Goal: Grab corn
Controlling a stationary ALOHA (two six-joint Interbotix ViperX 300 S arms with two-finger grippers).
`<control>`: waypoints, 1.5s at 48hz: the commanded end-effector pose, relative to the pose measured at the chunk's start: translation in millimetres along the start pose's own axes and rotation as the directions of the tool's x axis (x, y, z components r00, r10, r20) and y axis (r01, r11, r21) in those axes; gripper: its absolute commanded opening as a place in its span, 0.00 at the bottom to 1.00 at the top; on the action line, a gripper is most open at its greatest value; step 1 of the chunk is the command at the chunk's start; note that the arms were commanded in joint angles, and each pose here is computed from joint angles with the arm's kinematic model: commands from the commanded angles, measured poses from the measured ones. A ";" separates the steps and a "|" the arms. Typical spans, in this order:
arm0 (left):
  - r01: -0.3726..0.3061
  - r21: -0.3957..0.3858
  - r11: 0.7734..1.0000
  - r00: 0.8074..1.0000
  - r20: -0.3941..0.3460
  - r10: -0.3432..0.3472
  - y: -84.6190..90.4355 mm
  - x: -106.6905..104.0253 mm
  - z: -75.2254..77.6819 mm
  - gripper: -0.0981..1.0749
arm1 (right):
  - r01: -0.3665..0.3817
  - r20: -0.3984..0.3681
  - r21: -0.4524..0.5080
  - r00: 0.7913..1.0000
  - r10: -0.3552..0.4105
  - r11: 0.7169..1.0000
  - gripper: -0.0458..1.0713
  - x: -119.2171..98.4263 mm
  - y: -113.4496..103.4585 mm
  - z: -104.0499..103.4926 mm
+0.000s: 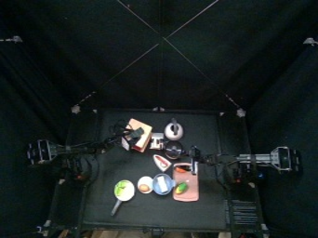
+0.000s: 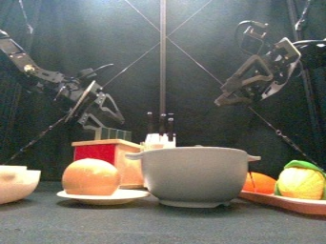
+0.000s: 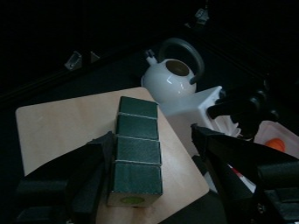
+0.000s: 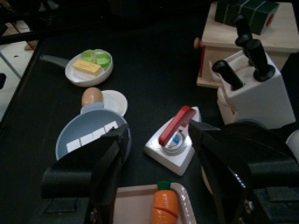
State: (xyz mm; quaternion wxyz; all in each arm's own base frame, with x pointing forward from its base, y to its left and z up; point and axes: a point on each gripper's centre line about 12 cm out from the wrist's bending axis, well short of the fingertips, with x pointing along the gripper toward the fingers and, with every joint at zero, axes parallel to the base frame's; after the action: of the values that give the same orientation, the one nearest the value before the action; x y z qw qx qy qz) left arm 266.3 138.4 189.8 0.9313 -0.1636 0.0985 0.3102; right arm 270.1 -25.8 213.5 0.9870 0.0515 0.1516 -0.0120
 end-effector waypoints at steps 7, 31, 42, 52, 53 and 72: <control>0.062 0.029 0.998 0.994 0.089 -0.065 -14.2 -11.2 23.3 0.95 | -0.029 0.018 -0.007 0.999 0.029 1.000 0.85 0.5 7.7 5.0; 0.226 0.194 0.955 0.959 0.129 -0.253 -52.0 -35.4 42.4 0.95 | -0.040 0.038 0.089 0.999 0.037 0.995 0.84 5.9 19.3 22.9; 0.268 0.223 0.937 0.944 0.134 -0.302 -64.6 -40.8 49.7 0.95 | 0.032 -0.068 0.266 0.998 -0.014 0.963 0.84 13.6 25.7 50.3; 0.278 0.224 0.934 0.949 0.089 -0.303 -60.9 -53.1 45.5 0.95 | 0.105 -0.195 0.349 0.980 -0.038 0.931 0.84 15.2 26.1 69.8; 0.277 0.224 0.935 0.950 0.084 -0.301 -59.6 -54.3 44.0 0.95 | 0.113 -0.209 0.355 0.977 -0.040 0.928 0.84 15.6 25.7 69.7; 0.276 0.219 0.936 0.945 0.119 -0.306 -48.3 -79.0 42.4 0.95 | 0.168 -0.453 0.383 0.891 0.026 0.908 0.84 29.5 49.0 35.7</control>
State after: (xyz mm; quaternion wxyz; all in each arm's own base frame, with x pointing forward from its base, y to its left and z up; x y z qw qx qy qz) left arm 237.7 73.7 255.6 0.9828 -0.0616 0.0471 0.1676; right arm 310.5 7.6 237.7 0.8868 0.2705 0.3647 -0.0864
